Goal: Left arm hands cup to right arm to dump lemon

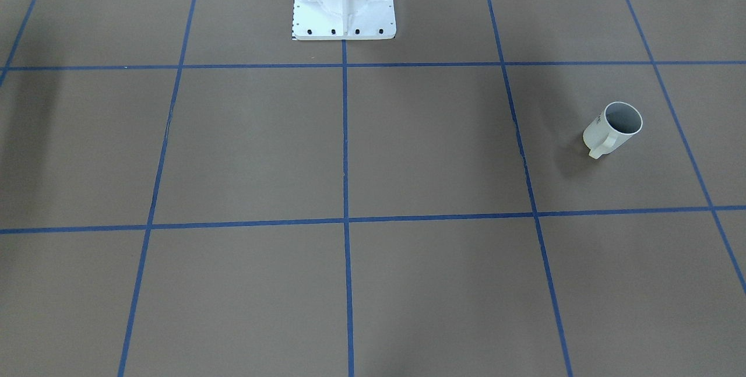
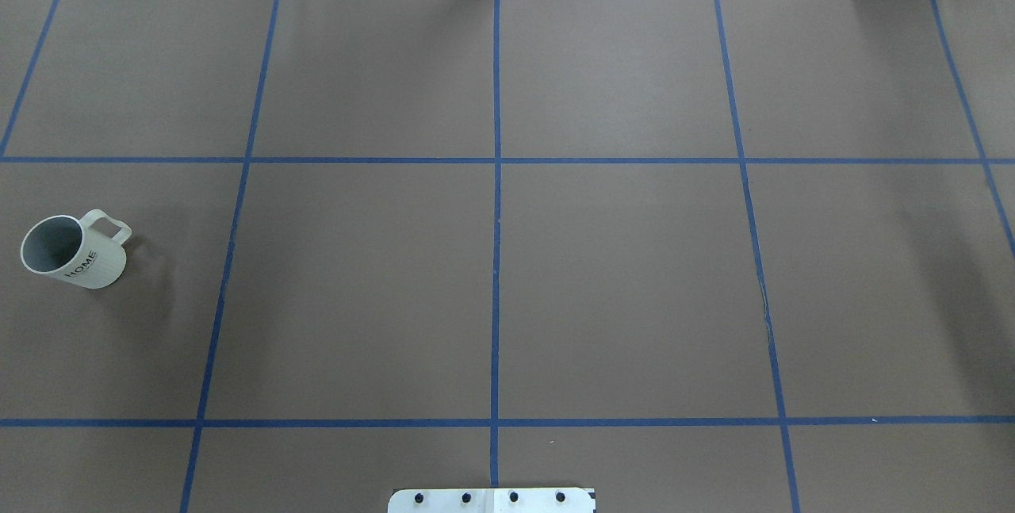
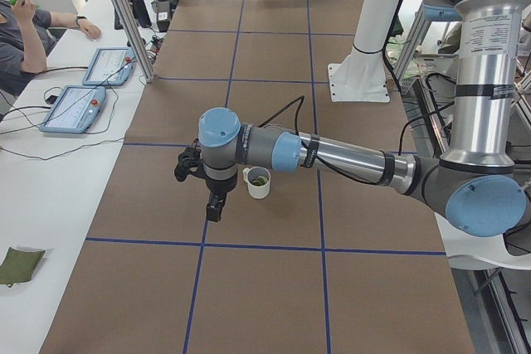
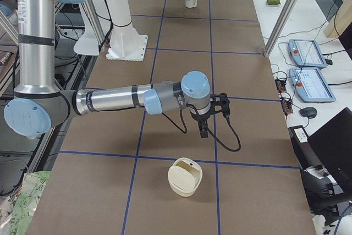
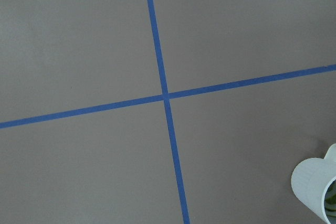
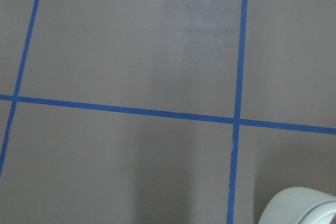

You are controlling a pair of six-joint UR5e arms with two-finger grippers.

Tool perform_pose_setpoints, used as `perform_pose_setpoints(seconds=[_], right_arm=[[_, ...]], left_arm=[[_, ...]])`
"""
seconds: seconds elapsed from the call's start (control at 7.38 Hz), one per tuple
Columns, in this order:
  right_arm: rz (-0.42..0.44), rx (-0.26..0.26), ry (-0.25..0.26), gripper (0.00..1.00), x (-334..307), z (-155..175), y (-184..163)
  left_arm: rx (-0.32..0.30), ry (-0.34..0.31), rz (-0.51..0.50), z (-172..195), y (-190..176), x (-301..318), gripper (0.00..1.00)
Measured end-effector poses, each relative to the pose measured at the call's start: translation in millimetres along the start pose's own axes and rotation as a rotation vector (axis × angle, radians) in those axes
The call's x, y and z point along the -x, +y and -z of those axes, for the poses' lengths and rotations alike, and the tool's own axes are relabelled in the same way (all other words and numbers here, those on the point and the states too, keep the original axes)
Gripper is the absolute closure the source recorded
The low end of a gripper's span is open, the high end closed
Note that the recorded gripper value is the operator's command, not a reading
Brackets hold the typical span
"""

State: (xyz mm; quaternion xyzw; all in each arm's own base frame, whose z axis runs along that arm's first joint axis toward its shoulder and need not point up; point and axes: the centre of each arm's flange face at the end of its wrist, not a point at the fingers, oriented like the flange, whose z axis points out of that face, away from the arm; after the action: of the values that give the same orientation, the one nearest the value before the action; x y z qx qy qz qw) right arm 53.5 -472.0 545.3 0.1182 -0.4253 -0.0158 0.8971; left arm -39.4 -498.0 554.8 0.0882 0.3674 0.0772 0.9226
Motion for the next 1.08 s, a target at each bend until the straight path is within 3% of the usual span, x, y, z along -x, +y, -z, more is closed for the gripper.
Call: perform_pose_setpoints(seconds=[0.41, 0.54, 0.68, 1.08], right_arm=[[0.093, -0.032, -0.025, 0.00, 27.1, -9.8, -5.8], [0.089, -0.036, -0.036, 0.00, 36.3, -14.2, -7.8], [0.089, -0.032, -0.045, 0.00, 46.1, -19.6, -10.4], [0.112, -0.027, -0.062, 0.00, 65.0, -25.2, -19.6]], left_arm=[[0.017, 0.043, 0.179, -55.7, -10.3, -74.7, 0.00], [0.020, 0.057, 0.210, -71.2, -6.5, -92.9, 0.02], [0.035, 0.062, 0.201, -85.6, -3.5, -108.4, 0.02], [0.073, 0.045, 0.046, -115.3, 2.0, -138.0, 0.03]])
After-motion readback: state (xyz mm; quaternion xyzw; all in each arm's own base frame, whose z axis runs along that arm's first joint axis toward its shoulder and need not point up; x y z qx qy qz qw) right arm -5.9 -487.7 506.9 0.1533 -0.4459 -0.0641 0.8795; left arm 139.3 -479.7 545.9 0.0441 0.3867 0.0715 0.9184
